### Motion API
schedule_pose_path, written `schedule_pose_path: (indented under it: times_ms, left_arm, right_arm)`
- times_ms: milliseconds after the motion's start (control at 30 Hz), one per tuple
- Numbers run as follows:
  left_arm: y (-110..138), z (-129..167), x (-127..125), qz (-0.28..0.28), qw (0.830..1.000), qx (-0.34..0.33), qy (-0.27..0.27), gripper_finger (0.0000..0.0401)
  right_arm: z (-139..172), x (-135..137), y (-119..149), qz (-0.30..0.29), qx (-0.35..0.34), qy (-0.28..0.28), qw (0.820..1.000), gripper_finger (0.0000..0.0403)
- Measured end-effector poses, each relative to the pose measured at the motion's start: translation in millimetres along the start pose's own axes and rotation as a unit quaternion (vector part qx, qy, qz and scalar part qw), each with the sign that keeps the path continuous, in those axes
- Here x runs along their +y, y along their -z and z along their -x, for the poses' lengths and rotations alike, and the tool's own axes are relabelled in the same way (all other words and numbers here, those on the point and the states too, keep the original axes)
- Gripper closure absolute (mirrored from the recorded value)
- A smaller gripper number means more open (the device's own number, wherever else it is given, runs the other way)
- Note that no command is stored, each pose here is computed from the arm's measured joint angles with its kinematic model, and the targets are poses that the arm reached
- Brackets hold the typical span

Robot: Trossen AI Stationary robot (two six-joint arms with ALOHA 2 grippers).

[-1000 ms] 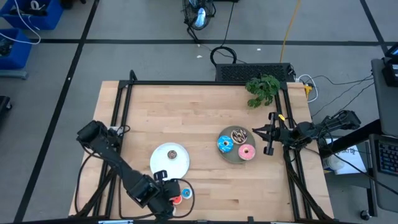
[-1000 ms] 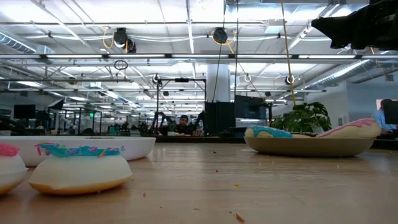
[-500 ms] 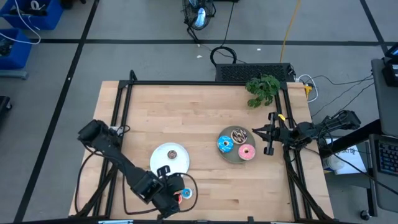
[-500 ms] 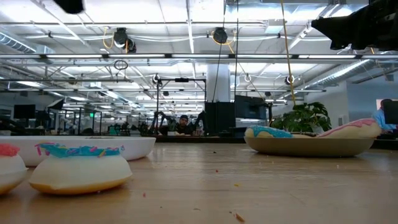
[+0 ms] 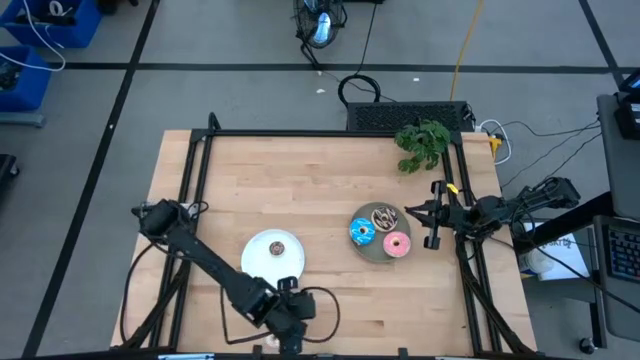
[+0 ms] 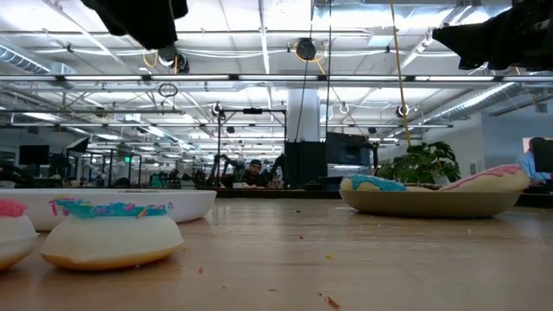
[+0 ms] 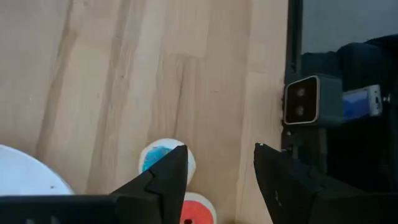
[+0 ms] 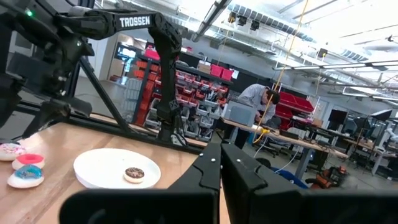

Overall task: Pick & Place donuts
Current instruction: Put the blue donut on the white plate

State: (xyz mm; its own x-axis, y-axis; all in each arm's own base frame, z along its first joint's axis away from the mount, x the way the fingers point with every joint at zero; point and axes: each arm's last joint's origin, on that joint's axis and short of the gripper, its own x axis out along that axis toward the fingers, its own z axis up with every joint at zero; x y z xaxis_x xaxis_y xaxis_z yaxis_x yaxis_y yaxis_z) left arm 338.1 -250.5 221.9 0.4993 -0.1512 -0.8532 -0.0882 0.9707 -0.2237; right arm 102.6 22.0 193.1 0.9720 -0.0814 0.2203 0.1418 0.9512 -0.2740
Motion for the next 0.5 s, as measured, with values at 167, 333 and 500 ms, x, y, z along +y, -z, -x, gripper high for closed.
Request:
schedule_pose_path:
  times_ms: [167,333,500]
  left_arm:
    - [0.4,0.4,-2.6,-0.063,0.998,-0.012,-0.003,0.0209]
    - [1.1,0.0,0.9,-0.063,0.998,-0.003,-0.014,0.0185]
    - [6.6,-0.2,4.2,-0.070,0.997,0.037,-0.017,0.0151]
  right_arm:
    - [0.0,0.3,0.7,-0.002,0.003,-0.001,1.000,0.0403]
    - [0.0,0.3,0.8,-0.010,0.004,-0.002,1.000,0.0403]
    - [0.0,1.0,2.6,-0.003,0.012,-0.005,1.000,0.0403]
